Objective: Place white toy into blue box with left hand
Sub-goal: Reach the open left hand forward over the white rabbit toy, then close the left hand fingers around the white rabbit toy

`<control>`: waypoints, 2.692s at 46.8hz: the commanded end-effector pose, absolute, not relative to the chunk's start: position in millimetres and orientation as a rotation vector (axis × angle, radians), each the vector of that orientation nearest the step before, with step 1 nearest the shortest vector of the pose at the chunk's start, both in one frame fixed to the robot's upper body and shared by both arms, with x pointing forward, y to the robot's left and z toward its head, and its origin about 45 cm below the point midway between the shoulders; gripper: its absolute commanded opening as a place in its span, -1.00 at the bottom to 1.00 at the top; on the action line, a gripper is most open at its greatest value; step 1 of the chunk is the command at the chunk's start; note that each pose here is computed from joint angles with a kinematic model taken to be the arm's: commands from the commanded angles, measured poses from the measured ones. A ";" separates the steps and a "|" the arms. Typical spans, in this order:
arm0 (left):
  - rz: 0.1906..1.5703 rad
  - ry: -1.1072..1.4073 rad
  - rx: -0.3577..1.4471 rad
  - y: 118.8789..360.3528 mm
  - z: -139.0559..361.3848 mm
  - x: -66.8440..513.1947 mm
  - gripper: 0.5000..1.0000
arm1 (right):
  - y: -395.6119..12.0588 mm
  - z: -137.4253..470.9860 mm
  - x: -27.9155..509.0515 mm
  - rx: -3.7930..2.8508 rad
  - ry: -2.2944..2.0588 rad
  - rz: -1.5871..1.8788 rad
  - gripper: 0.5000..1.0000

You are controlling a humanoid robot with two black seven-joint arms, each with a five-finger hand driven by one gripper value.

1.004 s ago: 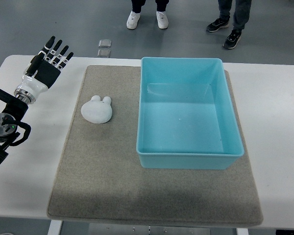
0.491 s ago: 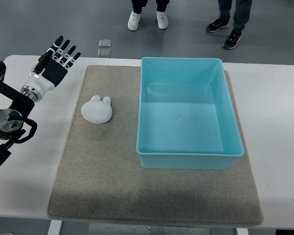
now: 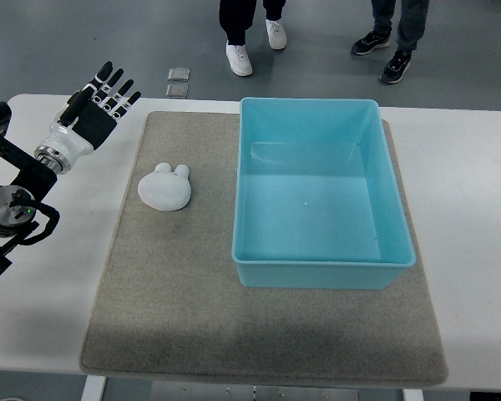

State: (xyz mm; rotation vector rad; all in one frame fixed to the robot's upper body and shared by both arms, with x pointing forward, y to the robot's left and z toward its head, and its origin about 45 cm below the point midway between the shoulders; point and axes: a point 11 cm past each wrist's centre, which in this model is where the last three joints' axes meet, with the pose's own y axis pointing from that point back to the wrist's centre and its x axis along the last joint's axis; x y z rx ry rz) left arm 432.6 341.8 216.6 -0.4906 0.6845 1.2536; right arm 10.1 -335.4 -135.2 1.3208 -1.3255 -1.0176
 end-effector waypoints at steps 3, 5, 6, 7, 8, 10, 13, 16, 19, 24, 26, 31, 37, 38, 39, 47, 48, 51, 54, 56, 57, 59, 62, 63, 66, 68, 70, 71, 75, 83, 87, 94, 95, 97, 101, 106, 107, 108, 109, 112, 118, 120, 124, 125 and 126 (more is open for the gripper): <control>1.211 0.461 -0.280 349.2 231.2 433.1 0.92 | -335.4 -135.2 10.0 1.321 -1.325 -1.017 0.74; 1.193 0.373 -0.190 352.4 235.0 432.4 0.92 | -335.4 -135.2 10.0 1.321 -1.326 -1.018 0.74; 1.184 0.329 -0.148 353.7 236.6 432.1 0.92 | -335.4 -135.2 10.0 1.321 -1.326 -1.018 0.74; 1.178 0.291 -0.114 355.5 238.7 432.1 0.92 | -335.4 -135.2 10.0 1.321 -1.326 -1.018 0.74; 1.173 0.253 -0.084 357.3 240.5 431.7 0.92 | -335.4 -135.2 10.0 1.321 -1.326 -1.018 0.74; 1.161 0.190 -0.041 358.7 242.3 430.5 0.93 | -335.4 -135.2 10.0 1.321 -1.326 -1.018 0.74; 1.131 0.114 0.007 355.6 245.2 428.1 0.93 | -335.4 -135.2 10.0 1.321 -1.326 -1.018 0.74; 1.091 0.040 0.064 351.8 251.4 424.1 0.93 | -334.9 -135.2 10.1 1.322 -1.325 -1.019 0.74; 1.046 -0.025 0.119 345.1 256.8 418.5 0.92 | -335.4 -135.2 10.0 1.321 -1.326 -1.018 0.74; 0.998 -0.119 0.186 330.8 261.6 409.0 0.90 | -334.9 -135.2 10.1 1.322 -1.325 -1.019 0.74; 0.989 -0.150 0.213 326.8 261.4 405.9 0.90 | -335.4 -135.2 10.0 1.321 -1.326 -1.018 0.74; 0.971 -0.201 0.283 322.1 253.2 402.1 0.90 | -335.4 -135.2 10.0 1.321 -1.326 -1.018 0.74; 0.964 -0.206 0.310 321.9 246.8 400.1 0.90 | -335.4 -135.2 10.0 1.321 -1.326 -1.018 0.74; 0.963 -0.207 0.315 322.6 246.5 400.1 0.90 | -335.4 -135.2 10.0 1.321 -1.326 -1.018 0.74; 0.961 -0.204 0.320 322.5 244.6 399.5 0.91 | -335.4 -135.2 10.0 1.321 -1.326 -1.018 0.74; 0.941 -0.232 0.375 324.2 237.5 398.4 0.92 | -334.8 -135.3 10.1 1.322 -1.324 -1.018 0.74; 0.941 -0.233 0.377 324.7 237.2 398.5 0.91 | -335.4 -135.2 10.0 1.321 -1.326 -1.018 0.74; 0.940 -0.234 0.379 324.5 236.7 398.3 0.92 | -335.4 -135.2 10.0 1.321 -1.326 -1.018 0.74; 0.935 -0.237 0.380 323.3 237.2 398.2 0.92 | -335.4 -135.2 10.0 1.321 -1.326 -1.018 0.74; 0.923 -0.244 0.381 320.2 237.5 397.2 0.92 | -335.4 -135.2 10.0 1.321 -1.326 -1.018 0.74; 0.919 -0.249 0.387 319.9 237.1 396.4 0.92 | -335.4 -135.2 10.0 1.321 -1.326 -1.018 0.74; 0.904 -0.264 0.398 318.1 237.5 394.9 0.92 | -335.4 -135.2 10.0 1.321 -1.326 -1.018 0.74; 0.874 -0.288 0.430 315.4 234.4 391.4 0.92 | -335.4 -135.2 10.2 1.322 -1.327 -1.017 0.74; 0.866 -0.298 0.439 315.1 234.4 390.6 0.92 | -335.4 -135.2 10.2 1.322 -1.327 -1.017 0.74; 0.846 -0.330 0.459 314.8 236.4 388.7 0.92 | -335.4 -135.2 10.0 1.321 -1.326 -1.018 0.74; 0.832 -0.351 0.476 314.5 236.4 387.5 0.92 | -335.4 -135.2 10.0 1.321 -1.326 -1.018 0.74; 0.820 -0.376 0.498 315.8 236.5 386.6 0.92 | -335.4 -135.2 10.0 1.321 -1.326 -1.018 0.74; 0.811 -0.390 0.508 315.1 236.6 386.5 0.92 | -335.4 -135.2 10.0 1.321 -1.325 -1.017 0.74; 0.781 -0.440 0.556 315.5 234.7 385.8 0.92 | -335.4 -135.2 10.0 1.321 -1.326 -1.018 0.74; 0.745 -0.520 0.595 312.0 241.9 390.4 0.92 | -335.4 -135.2 10.0 1.321 -1.326 -1.018 0.74; 0.733 -0.544 0.607 311.0 243.6 391.5 0.91 | -334.9 -135.2 10.1 1.322 -1.325 -1.019 0.74; 0.688 -0.593 0.640 308.4 240.9 389.8 0.90 | -335.4 -135.2 10.0 1.321 -1.326 -1.018 0.74; 0.678 -0.602 0.645 308.1 239.7 388.9 0.90 | -334.9 -135.2 10.1 1.322 -1.325 -1.019 0.74; 0.660 -0.627 0.647 307.4 240.1 387.9 0.90 | -334.9 -135.2 10.1 1.322 -1.325 -1.019 0.74; 0.634 -0.656 0.648 305.9 240.1 386.5 0.88 | -334.9 -135.2 10.1 1.322 -1.325 -1.019 0.74; 0.631 -0.660 0.659 306.9 238.0 386.3 0.81 | -335.4 -135.2 10.0 1.321 -1.326 -1.018 0.74; 0.629 -0.659 0.660 306.7 237.2 385.9 0.78 | -335.4 -135.2 10.0 1.321 -1.326 -1.018 0.74; 0.625 -0.657 0.664 306.7 235.8 385.5 0.77 | -335.4 -135.2 10.0 1.321 -1.326 -1.018 0.74; 0.623 -0.657 0.670 307.2 234.0 385.2 0.76 | -335.4 -135.2 10.0 1.321 -1.326 -1.018 0.74; 0.618 -0.664 0.684 307.6 231.3 385.1 0.76 | -335.4 -135.2 10.0 1.321 -1.326 -1.018 0.74; 0.616 -0.718 0.733 313.0 229.8 388.4 0.70 | -335.4 -135.2 10.0 1.321 -1.326 -1.018 0.74; 0.623 -0.723 0.741 315.2 229.4 389.4 0.64 | -335.4 -135.2 10.0 1.321 -1.326 -1.018 0.74; 0.615 -0.718 0.752 315.3 224.6 388.3 0.56 | -334.9 -135.2 10.1 1.322 -1.325 -1.019 0.74; 0.611 -0.716 0.754 315.1 223.2 387.7 0.54 | -335.4 -135.2 10.0 1.321 -1.326 -1.018 0.74; 0.609 -0.715 0.756 315.0 222.4 387.2 0.51 | -335.4 -135.2 10.0 1.321 -1.326 -1.018 0.74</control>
